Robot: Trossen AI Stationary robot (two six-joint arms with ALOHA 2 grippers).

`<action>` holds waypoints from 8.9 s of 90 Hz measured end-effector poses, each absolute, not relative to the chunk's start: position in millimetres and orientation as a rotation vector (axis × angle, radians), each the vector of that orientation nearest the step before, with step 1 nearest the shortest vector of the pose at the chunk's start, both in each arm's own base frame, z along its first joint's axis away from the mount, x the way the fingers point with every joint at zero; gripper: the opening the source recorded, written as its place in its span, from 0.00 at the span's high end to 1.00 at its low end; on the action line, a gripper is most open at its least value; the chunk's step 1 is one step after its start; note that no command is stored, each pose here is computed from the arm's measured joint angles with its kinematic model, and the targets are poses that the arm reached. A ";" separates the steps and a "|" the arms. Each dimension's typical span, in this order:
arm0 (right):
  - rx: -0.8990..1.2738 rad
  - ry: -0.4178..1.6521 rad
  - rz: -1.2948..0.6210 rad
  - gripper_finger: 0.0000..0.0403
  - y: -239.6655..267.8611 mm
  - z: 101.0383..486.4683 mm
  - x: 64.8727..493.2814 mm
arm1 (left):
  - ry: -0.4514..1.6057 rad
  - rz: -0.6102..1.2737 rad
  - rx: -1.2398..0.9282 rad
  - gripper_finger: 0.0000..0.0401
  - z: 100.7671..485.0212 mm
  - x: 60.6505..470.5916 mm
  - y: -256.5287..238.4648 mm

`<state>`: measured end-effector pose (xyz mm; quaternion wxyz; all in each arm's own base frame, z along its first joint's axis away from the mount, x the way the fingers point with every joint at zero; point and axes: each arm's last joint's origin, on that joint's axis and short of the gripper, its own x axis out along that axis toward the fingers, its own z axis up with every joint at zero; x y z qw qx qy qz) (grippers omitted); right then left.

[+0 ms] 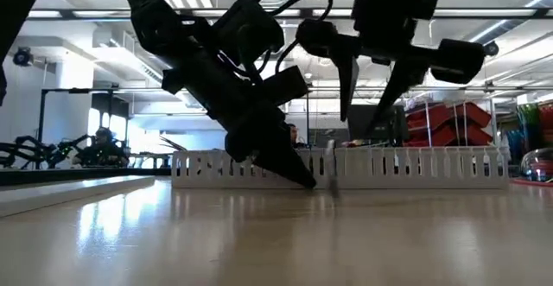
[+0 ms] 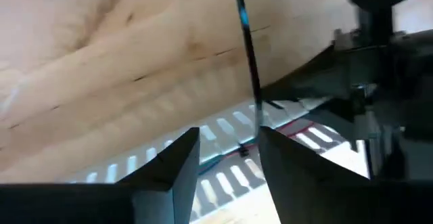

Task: Ziptie cables
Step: Put the ziptied cable wires into the white cable duct

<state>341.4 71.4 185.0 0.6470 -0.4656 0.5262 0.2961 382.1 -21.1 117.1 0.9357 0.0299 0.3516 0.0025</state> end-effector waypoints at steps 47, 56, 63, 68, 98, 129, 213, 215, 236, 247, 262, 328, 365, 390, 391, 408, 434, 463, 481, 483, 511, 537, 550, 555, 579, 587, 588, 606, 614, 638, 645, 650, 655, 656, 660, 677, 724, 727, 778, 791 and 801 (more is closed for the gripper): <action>-0.901 1.130 0.581 0.82 57.1 178.7 350.8 | 0.728 0.006 0.055 1.00 119.0 375.3 -20.8; -0.820 1.146 0.537 0.84 56.6 179.6 346.1 | 0.655 0.009 0.032 1.00 118.9 373.5 -20.8; -0.752 1.131 0.496 0.86 56.9 177.0 338.9 | 0.606 0.002 0.003 1.00 117.0 369.6 -20.4; -0.717 1.106 0.463 0.87 58.3 171.5 330.5 | 0.593 -0.001 -0.013 1.00 113.8 365.9 -19.8; -0.861 0.642 0.196 0.87 83.7 144.9 290.8 | 0.567 0.002 -0.030 1.00 111.0 361.5 -19.4; -0.927 0.630 0.128 0.75 88.6 116.6 295.5 | 0.570 0.003 -0.040 1.00 111.4 361.9 -19.4; -1.021 1.045 0.376 1.00 72.4 145.7 314.3 | 0.580 -0.026 -0.026 1.00 110.6 361.5 -20.0; -1.029 1.066 0.386 1.00 71.2 148.9 315.2 | 0.581 -0.027 -0.024 1.00 110.5 361.5 -20.1; -1.048 1.162 0.485 1.00 54.7 173.7 325.0 | 0.582 -0.029 -0.022 1.00 110.4 361.4 -20.1; -1.081 1.174 0.510 1.00 47.9 175.6 326.2 | 0.585 -0.029 -0.022 1.00 110.2 361.4 -20.1; -1.126 1.173 0.551 1.00 45.8 169.9 323.7 | 0.587 -0.031 -0.021 1.00 110.1 361.3 -20.1; -1.217 1.170 0.610 1.00 46.0 151.5 335.9 | 0.593 -0.060 -0.009 1.00 109.5 360.8 -20.6; -1.208 1.155 0.697 1.00 45.6 162.5 333.2 | 0.597 -0.064 -0.001 1.00 109.1 360.5 -20.1; -1.210 1.144 0.687 1.00 44.6 161.2 334.7 | 0.595 -0.063 0.000 1.00 109.4 360.7 -20.0; -1.210 1.145 0.688 1.00 44.7 160.5 335.0 | 0.595 -0.063 0.000 1.00 109.4 360.7 -20.0; -1.218 1.155 0.702 1.00 45.1 151.6 337.8 | 0.594 -0.063 0.000 1.00 109.4 360.7 -20.0; -1.214 1.142 0.693 1.00 44.2 151.3 339.6 | 0.592 -0.062 0.000 1.00 109.5 360.8 -20.0; -1.177 1.181 0.693 1.00 42.9 133.2 344.0 | 0.593 -0.061 -0.001 1.00 109.5 360.8 -20.0; -1.131 1.190 0.628 1.00 42.9 136.1 345.7 | 0.592 -0.060 -0.003 1.00 109.5 360.8 -20.0; -1.126 1.191 0.624 1.00 42.9 136.1 345.7 | 0.593 -0.060 -0.003 1.00 109.5 360.8 -20.0; -1.133 1.204 0.574 0.79 43.2 145.2 342.5 | 0.595 -0.059 -0.003 1.00 109.5 360.6 -20.0; -1.156 1.185 0.525 0.60 44.6 176.7 329.7 | 0.595 -0.056 -0.004 1.00 110.0 360.5 -19.1; -1.125 1.194 0.529 0.60 44.8 177.3 327.7 | 0.594 -0.056 -0.004 1.00 110.3 360.5 -19.0; -1.114 1.205 0.527 0.62 45.8 176.7 326.5 | 0.594 -0.056 -0.005 1.00 110.4 360.5 -19.0; -0.981 1.125 0.640 0.68 75.6 168.7 320.5 | 0.594 -0.053 -0.008 1.00 110.4 360.5 -18.5; -0.985 1.126 0.654 0.69 83.9 156.5 315.3 | 0.594 -0.053 -0.008 1.00 110.5 360.5 -18.5; -0.984 1.123 0.652 0.69 84.6 155.6 315.0 | 0.594 -0.053 -0.008 1.00 110.5 360.5 -18.5; -0.840 1.037 0.516 0.76 88.6 148.2 317.8 | 0.594 -0.053 -0.007 1.00 110.4 360.5 -18.5; -0.735 1.050 0.445 0.84 87.1 146.4 319.3 | 0.594 -0.053 -0.008 1.00 110.5 360.5 -18.5; -0.344 1.146 0.217 0.99 90.4 129.3 317.9 | 0.595 -0.052 -0.008 1.00 110.5 360.4 -18.5; -0.294 1.199 0.174 1.00 88.9 121.1 309.6 | 0.595 -0.052 -0.008 1.00 110.4 360.4 -18.5; -0.266 1.192 0.157 1.00 90.3 118.7 308.0 | 0.595 -0.052 -0.008 1.00 110.6 360.4 -18.5; -0.245 1.204 0.149 1.00 92.5 116.3 304.4 | 0.595 -0.052 -0.008 1.00 110.5 360.4 -18.5; -0.241 1.209 0.147 1.00 92.9 115.8 303.6 | 0.595 -0.052 -0.008 1.00 110.5 360.4 -18.5; -0.230 1.216 0.149 1.00 95.3 115.1 301.8 | 0.596 -0.052 -0.008 1.00 110.5 360.4 -18.5; -0.247 1.261 0.158 1.00 105.0 121.2 296.1 | 0.598 -0.051 -0.008 1.00 110.6 360.2 -18.5; -0.121 1.222 0.183 1.00 112.5 112.2 294.9 | 0.598 -0.051 -0.009 1.00 110.7 360.2 -18.4; -0.114 1.237 0.192 1.00 113.9 111.9 293.1 | 0.597 -0.051 -0.009 1.00 110.8 360.2 -18.4; -0.208 1.162 0.093 1.00 104.5 152.7 284.7 | 0.598 -0.046 -0.014 1.00 111.3 360.1 -16.7; -0.183 1.157 0.121 1.00 106.8 132.1 291.7 | 0.599 -0.044 -0.019 1.00 111.6 360.0 -16.4; -0.126 1.206 0.217 1.00 113.3 115.9 293.1 | 0.603 -0.043 -0.020 1.00 111.9 359.7 -16.4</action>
